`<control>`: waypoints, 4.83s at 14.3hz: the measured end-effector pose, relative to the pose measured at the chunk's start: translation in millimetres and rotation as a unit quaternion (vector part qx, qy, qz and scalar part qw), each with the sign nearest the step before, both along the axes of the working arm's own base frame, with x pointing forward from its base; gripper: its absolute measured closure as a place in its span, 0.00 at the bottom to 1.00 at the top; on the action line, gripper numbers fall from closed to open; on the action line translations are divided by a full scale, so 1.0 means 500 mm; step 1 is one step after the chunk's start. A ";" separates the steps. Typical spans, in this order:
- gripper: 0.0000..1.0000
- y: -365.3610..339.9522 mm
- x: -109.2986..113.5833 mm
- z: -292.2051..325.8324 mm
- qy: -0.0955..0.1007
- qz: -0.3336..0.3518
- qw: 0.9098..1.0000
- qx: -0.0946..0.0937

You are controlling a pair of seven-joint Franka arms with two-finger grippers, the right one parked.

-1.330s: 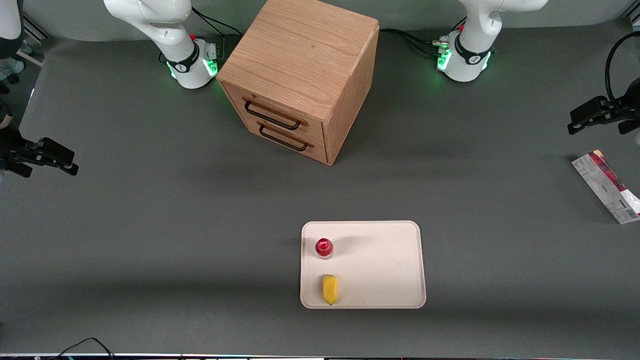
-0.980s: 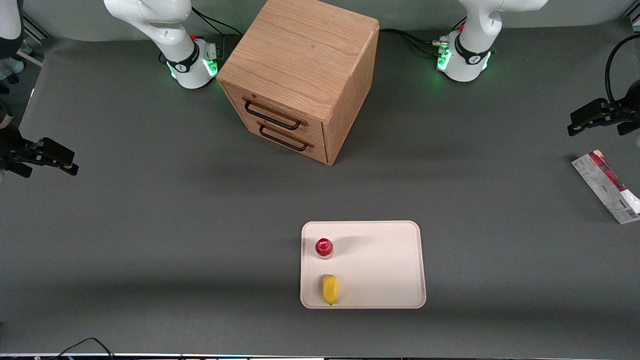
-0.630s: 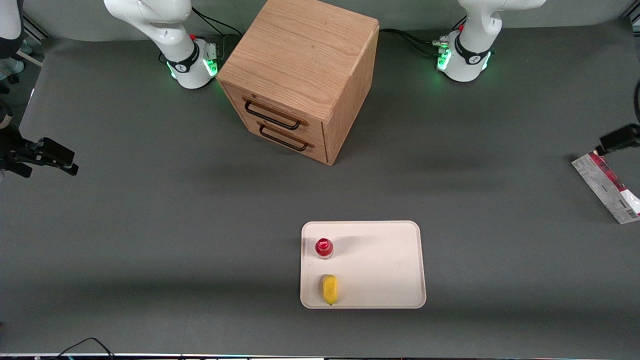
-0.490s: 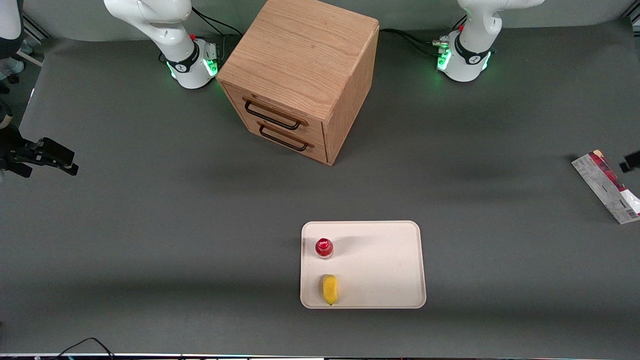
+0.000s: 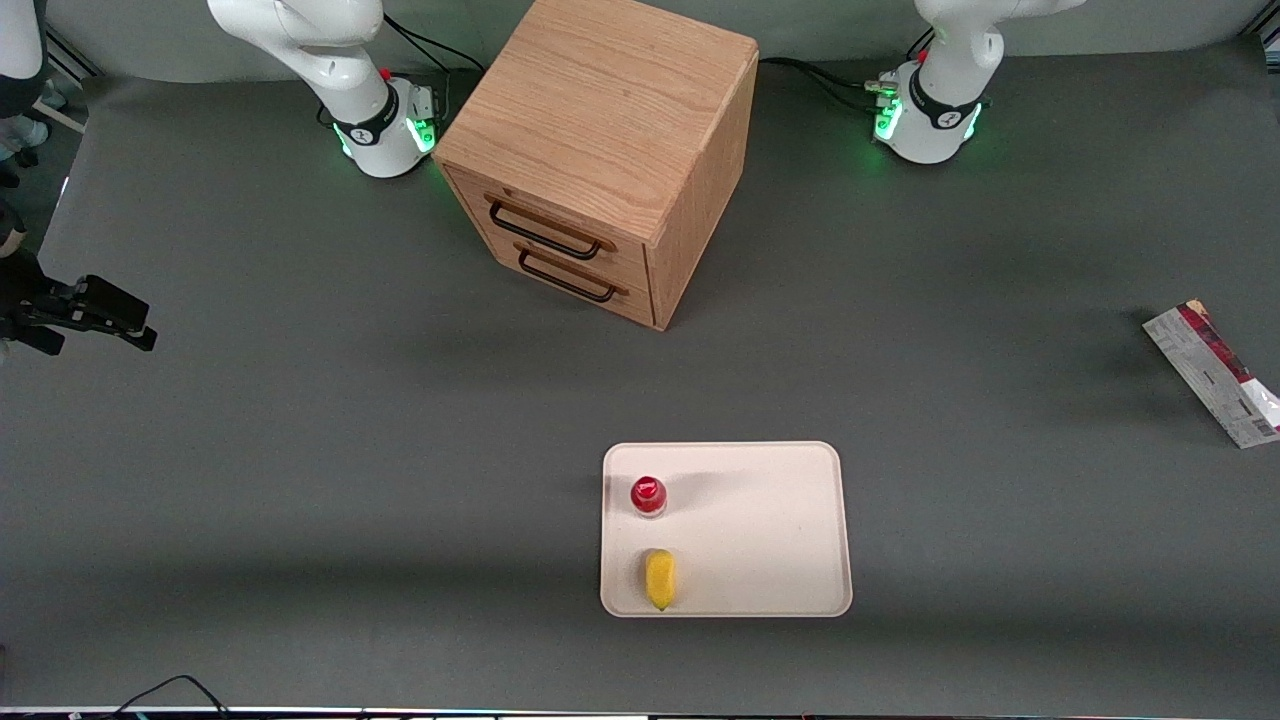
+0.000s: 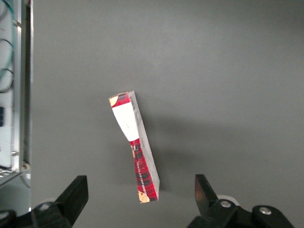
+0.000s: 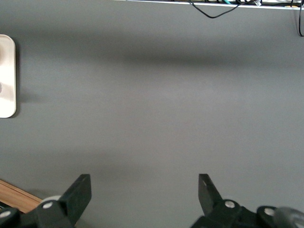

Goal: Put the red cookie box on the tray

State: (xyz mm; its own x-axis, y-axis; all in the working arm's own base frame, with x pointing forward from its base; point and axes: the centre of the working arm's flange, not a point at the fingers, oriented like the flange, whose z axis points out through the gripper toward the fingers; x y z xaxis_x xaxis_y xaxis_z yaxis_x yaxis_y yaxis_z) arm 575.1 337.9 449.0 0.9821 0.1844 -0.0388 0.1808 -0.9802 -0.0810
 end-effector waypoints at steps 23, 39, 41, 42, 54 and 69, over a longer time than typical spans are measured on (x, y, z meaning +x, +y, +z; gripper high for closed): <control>0.79 0.072 -0.102 -0.456 -0.040 0.095 0.995 -0.013; 0.94 -0.295 0.195 0.002 -0.081 -0.128 0.988 -0.011; 0.94 -0.437 0.229 0.004 -0.078 -0.148 0.986 -0.014; 0.94 -0.509 0.239 0.004 -0.071 -0.153 0.986 -0.011; 0.94 -1.147 0.216 -0.206 -0.026 -0.121 0.992 -0.016; 0.94 -1.246 0.277 -0.414 -0.094 -0.077 0.992 -0.030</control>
